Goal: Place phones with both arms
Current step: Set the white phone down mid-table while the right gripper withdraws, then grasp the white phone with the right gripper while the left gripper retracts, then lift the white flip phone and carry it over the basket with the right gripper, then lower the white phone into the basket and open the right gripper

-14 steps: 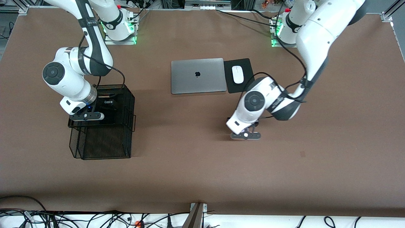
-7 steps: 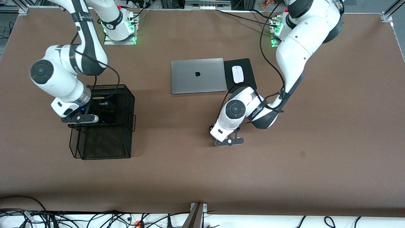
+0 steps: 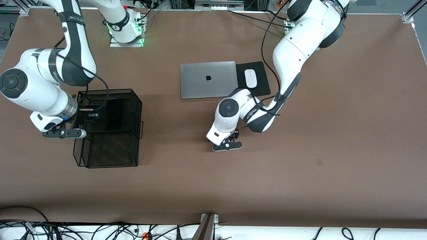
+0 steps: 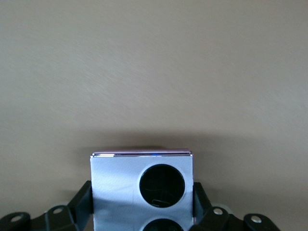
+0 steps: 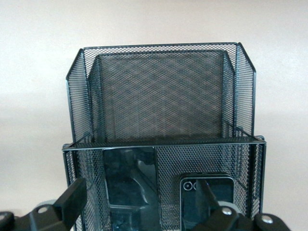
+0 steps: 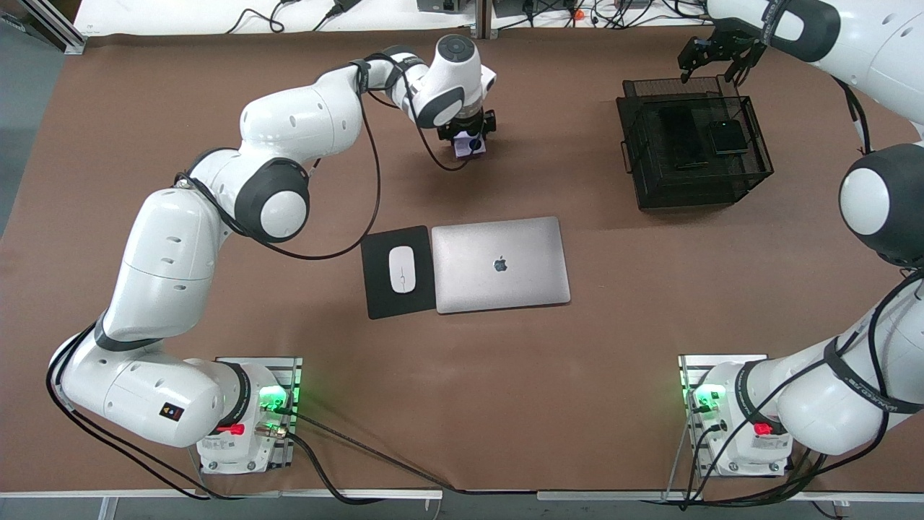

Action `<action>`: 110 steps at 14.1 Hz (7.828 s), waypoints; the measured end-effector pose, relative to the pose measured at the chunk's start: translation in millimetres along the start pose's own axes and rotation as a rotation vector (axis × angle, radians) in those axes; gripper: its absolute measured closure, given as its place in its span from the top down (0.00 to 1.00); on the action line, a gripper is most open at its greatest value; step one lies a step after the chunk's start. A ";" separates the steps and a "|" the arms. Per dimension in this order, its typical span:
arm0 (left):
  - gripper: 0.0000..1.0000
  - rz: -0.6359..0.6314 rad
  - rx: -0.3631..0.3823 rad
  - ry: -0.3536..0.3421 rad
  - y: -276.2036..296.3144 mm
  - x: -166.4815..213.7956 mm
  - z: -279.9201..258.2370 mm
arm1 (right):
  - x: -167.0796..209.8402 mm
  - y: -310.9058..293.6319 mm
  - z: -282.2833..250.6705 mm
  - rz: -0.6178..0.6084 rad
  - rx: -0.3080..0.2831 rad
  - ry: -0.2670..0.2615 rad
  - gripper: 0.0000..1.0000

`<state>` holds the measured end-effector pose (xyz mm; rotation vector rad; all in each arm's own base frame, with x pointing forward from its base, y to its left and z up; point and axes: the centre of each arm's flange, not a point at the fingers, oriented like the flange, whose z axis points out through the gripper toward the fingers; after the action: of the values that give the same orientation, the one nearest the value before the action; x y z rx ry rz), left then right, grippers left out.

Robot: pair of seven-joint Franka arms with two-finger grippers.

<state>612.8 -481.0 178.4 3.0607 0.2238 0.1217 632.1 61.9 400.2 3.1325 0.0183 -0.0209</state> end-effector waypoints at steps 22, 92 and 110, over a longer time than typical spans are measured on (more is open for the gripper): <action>1.00 0.128 0.191 -0.257 -134.3 88.3 -82.4 | 2.3 -51.1 -15.3 0.084 0.010 0.012 1.00; 1.00 0.172 0.071 -0.167 -439.2 90.2 -446.3 | 83.2 -98.5 -23.5 -0.180 -0.141 0.033 0.84; 1.00 0.172 0.071 -0.160 -439.0 89.4 -449.4 | 76.0 5.6 125.4 -0.105 0.010 0.031 0.84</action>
<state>600.8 -5.6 598.6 3.1351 -0.0456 -0.1254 706.5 56.0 273.8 3.1375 0.1832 0.0269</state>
